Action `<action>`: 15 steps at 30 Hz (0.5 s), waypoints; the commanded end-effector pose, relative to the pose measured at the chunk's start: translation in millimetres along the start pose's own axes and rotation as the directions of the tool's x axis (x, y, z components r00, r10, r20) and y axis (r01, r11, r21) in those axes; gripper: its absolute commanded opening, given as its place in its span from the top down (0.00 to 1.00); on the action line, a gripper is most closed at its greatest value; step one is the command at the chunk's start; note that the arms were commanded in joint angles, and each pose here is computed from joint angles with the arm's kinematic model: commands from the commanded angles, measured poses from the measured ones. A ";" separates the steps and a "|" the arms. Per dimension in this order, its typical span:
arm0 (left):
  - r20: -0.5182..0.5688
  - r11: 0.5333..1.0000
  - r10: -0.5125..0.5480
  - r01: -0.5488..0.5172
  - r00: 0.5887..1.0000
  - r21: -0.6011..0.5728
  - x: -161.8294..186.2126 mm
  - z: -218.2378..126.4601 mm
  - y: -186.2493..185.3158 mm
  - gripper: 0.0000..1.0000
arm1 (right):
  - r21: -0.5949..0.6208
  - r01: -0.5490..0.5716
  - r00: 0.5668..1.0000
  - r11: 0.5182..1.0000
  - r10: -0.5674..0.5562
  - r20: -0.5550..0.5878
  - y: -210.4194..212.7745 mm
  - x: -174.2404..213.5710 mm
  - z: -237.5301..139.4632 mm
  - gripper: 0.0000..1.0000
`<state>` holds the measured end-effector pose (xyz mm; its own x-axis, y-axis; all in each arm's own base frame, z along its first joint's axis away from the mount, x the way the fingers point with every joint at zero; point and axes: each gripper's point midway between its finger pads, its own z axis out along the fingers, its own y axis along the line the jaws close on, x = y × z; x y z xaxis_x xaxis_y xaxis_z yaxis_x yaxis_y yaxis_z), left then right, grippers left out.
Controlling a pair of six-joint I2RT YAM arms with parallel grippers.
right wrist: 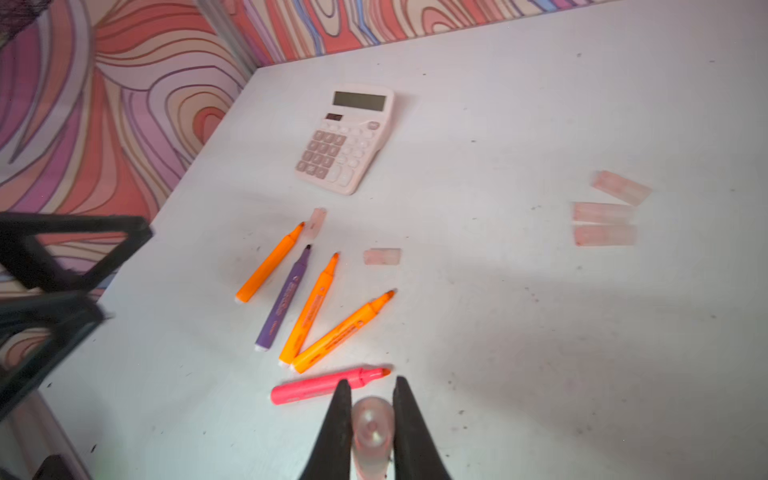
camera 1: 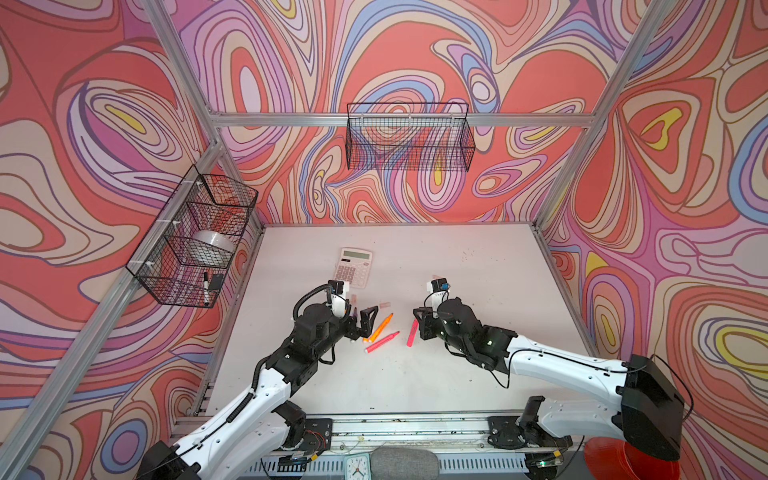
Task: Insert the pens into the pen caps
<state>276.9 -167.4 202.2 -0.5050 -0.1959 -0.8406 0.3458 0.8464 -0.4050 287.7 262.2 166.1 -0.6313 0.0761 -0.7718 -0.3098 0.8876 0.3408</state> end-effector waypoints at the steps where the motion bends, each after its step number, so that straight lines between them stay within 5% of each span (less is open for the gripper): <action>1: -0.039 0.956 -0.270 0.263 0.962 -0.128 -13.4 -16.1 8.0 0.00 | 0.223 0.056 0.984 0.973 -0.016 -0.180 -65.6 15.3 4.4 1.00; 5: -0.162 0.936 -0.351 0.340 0.922 -0.093 -9.9 -17.6 -20.0 0.00 | 0.345 0.030 0.958 0.938 0.072 -0.279 -123.7 12.2 2.3 1.00; 9: -0.202 0.947 -0.300 0.267 0.932 -0.177 -6.4 -25.4 -37.3 0.00 | 0.447 0.025 0.932 0.894 0.142 -0.335 -167.4 8.6 9.0 1.00; 15: -0.254 0.958 -0.286 0.278 0.924 -0.070 -11.6 -37.3 -70.0 0.00 | 0.486 0.008 0.870 0.874 0.233 -0.434 -207.5 28.8 44.6 1.00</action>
<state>239.1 -213.4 250.4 -0.7449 -0.2794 -0.6058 0.1773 0.7926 -0.5834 371.8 107.5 74.8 -0.8814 0.1024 -0.4612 0.0879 0.9947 0.0528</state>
